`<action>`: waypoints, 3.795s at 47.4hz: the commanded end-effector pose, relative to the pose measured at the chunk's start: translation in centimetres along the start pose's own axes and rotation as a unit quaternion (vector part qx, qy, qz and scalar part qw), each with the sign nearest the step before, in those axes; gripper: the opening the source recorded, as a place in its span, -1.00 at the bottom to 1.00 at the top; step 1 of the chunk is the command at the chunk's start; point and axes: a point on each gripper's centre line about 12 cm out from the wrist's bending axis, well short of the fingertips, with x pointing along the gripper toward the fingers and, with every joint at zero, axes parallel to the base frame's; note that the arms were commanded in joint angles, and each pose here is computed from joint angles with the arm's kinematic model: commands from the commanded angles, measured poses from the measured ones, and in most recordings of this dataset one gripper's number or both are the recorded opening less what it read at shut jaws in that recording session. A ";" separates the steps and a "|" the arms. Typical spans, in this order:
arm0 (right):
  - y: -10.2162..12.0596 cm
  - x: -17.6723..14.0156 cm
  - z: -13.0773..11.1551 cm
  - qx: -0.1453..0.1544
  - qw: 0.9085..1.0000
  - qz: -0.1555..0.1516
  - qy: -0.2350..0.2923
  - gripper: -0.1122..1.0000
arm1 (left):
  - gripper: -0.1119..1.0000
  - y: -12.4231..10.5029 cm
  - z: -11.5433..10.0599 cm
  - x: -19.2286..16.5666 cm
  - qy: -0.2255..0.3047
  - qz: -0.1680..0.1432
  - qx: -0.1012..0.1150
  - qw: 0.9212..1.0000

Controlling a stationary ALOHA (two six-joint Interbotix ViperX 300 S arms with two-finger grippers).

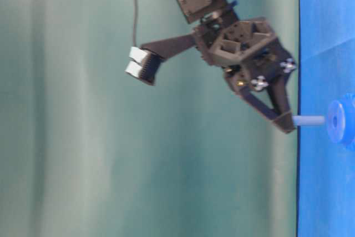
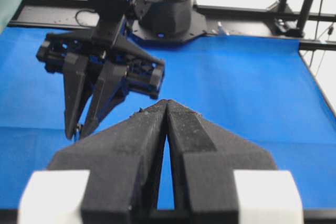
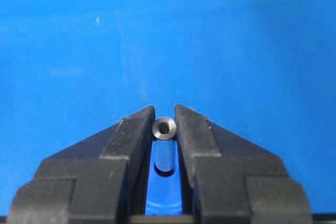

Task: Insert the shaft placed at a random location into the center hole of the small gear at another random location.
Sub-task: 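Align the shaft over the gear's center hole and lower it in, then open the right gripper and raise it away from the gear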

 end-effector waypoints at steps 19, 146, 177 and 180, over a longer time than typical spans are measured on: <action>-0.1 0.6 0.0 0.010 1.000 -0.006 -0.014 -0.73 | -0.80 0.0 0.3 0.1 -0.004 0.000 -0.001 1.000; 1.1 -2.0 4.7 0.014 0.999 0.015 -0.039 0.69 | -0.80 0.0 0.3 0.1 -0.002 0.001 0.000 1.000; 0.6 -5.7 3.1 0.015 0.999 0.016 -0.029 0.69 | -0.80 0.0 0.4 0.1 -0.003 0.000 -0.001 1.000; 0.5 -6.6 2.8 0.015 0.999 0.016 -0.028 0.69 | -0.80 0.0 0.5 0.0 -0.005 0.000 -0.001 1.000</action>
